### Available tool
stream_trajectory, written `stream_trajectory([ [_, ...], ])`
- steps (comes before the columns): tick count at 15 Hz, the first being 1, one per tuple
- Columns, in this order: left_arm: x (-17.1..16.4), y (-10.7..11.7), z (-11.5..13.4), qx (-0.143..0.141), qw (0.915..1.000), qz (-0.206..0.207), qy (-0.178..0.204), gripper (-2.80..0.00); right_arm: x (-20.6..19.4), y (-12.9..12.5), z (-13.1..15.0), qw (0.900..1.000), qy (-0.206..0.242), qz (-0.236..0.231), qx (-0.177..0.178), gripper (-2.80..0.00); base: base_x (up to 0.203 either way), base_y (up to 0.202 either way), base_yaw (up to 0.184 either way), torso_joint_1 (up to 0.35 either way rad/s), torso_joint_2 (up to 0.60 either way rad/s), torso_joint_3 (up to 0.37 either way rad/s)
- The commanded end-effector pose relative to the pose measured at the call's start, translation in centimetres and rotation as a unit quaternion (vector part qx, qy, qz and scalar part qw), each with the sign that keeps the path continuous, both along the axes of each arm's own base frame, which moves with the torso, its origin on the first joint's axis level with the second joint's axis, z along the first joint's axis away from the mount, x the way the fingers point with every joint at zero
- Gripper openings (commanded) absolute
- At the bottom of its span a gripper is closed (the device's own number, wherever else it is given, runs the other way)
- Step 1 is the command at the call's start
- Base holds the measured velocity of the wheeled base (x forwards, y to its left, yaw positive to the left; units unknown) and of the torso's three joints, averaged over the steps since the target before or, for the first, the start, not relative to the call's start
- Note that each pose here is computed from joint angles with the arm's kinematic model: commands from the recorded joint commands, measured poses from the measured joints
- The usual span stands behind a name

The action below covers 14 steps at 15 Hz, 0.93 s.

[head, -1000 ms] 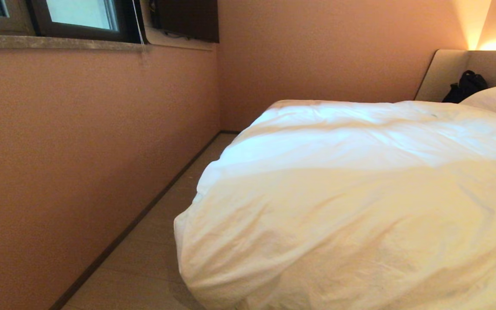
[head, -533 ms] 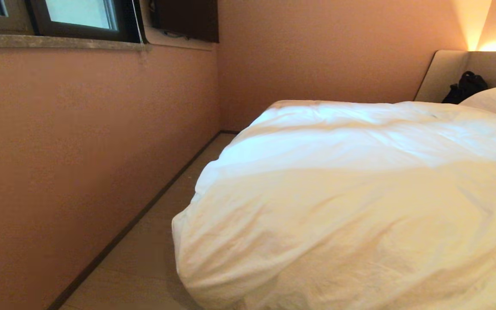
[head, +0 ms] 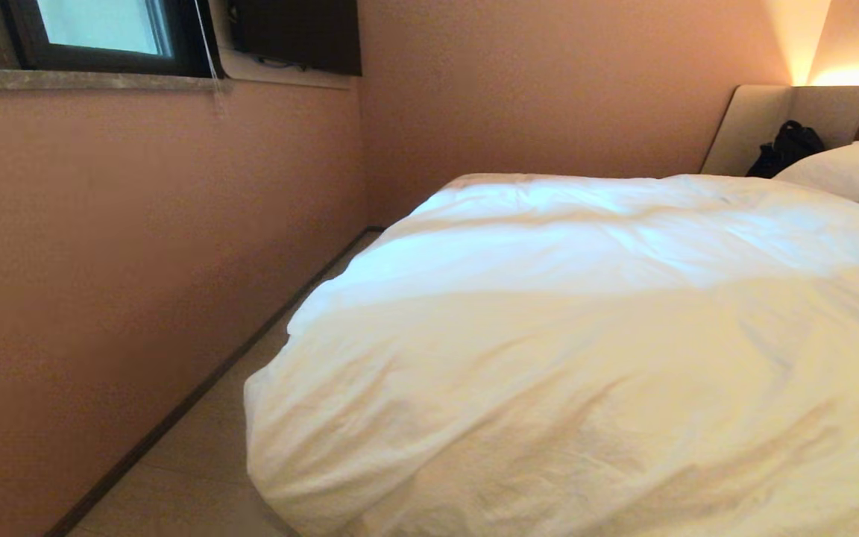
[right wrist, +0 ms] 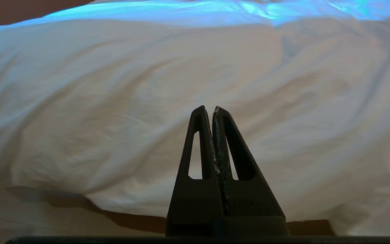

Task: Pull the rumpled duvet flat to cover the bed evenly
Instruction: Flatten the corners of the folded blanket

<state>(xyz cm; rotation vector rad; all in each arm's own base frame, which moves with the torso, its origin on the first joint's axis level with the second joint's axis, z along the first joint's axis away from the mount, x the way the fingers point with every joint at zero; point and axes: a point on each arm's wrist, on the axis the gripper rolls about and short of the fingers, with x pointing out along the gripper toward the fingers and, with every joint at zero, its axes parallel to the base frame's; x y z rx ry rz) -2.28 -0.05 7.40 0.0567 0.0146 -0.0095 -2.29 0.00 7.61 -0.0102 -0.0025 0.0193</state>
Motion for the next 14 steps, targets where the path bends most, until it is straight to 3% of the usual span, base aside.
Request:
stream_trajectory([
  [1,0.00,0.00,0.00,-0.011,0.9999,0.001,0.000,-2.80,0.00,0.00,0.00,1.000,0.000,0.000,0.000,-2.80,0.000,-0.194,0.002,0.001,0.00,0.002],
  [14,0.00,0.01,0.04,-0.016,0.9999,0.002,-0.002,-2.80,0.00,0.00,0.00,1.000,0.000,0.000,0.000,-2.80,0.000,-0.194,0.000,0.003,0.00,0.001],
])
